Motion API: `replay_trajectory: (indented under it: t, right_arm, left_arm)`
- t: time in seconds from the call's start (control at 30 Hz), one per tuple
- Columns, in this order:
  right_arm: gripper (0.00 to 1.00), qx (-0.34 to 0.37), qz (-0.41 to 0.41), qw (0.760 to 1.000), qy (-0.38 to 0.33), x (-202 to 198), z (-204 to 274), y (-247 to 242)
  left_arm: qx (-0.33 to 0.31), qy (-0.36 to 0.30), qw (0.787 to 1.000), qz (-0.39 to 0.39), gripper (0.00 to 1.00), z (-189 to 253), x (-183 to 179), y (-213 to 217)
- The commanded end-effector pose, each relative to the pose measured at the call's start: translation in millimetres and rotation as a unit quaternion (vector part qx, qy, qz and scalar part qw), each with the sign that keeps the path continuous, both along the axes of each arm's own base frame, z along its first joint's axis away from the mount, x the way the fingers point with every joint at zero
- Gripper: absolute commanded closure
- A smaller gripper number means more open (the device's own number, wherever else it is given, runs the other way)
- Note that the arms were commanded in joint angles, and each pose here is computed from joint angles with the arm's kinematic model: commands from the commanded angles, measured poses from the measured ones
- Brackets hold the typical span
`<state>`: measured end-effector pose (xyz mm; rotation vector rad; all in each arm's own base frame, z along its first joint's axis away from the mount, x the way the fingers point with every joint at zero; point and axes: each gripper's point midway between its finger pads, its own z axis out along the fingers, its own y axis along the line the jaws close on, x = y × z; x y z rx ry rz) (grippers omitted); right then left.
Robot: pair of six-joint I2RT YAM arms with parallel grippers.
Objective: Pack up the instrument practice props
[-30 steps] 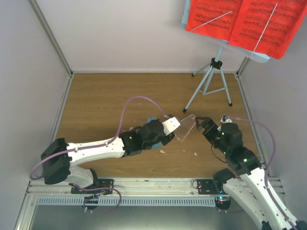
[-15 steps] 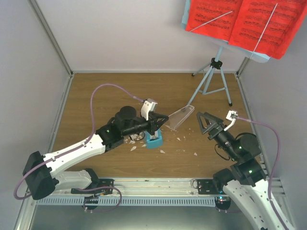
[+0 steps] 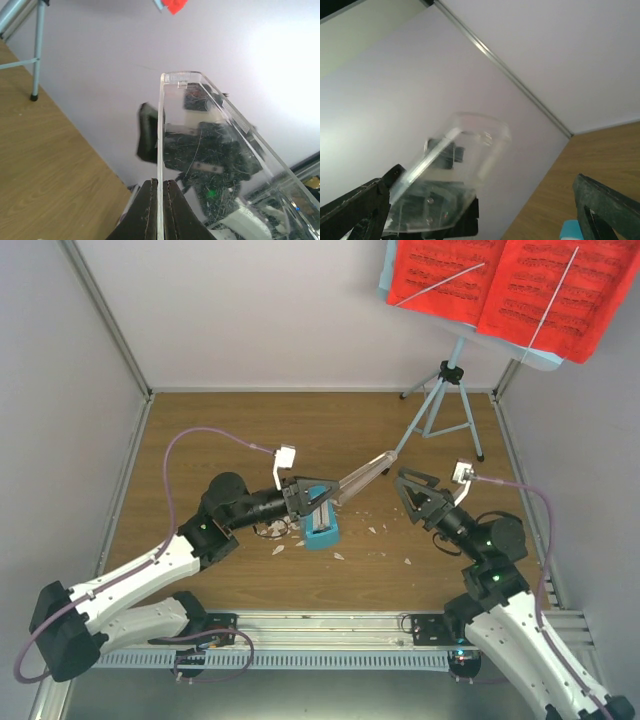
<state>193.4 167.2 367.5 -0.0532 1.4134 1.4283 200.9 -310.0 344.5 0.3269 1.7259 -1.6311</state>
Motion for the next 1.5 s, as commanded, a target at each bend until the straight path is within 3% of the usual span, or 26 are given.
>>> replay_trajectory:
  t: [0.0,0.43,0.6,0.77,1.03,1.47]
  right_arm:
    - [0.0,0.04,0.062,0.997,-0.027,-12,15,11]
    - [0.01,0.07,0.122,0.985,-0.101,-21,65,46]
    - [0.01,0.083,0.104,0.986,-0.102,-16,70,48]
    - [0.09,0.092,0.115,0.985,-0.095,-16,70,53]
    - [0.1,0.086,0.129,0.984,-0.09,-16,66,64]
    - [0.26,0.086,0.117,0.985,-0.087,-14,66,61]
  left_arm:
    - [-0.063,-0.018,0.998,-0.015,1.0,34,-10,7]
    - [-0.089,-0.013,0.996,-0.022,1.0,41,-13,10]
    - [-0.095,-0.017,0.995,-0.026,1.0,45,-15,10]
    - [-0.099,-0.017,0.995,-0.026,1.0,46,-15,11]
    - [-0.104,-0.019,0.994,-0.031,1.0,48,-17,11]
    - [-0.089,-0.02,0.995,-0.032,1.0,40,-17,9]
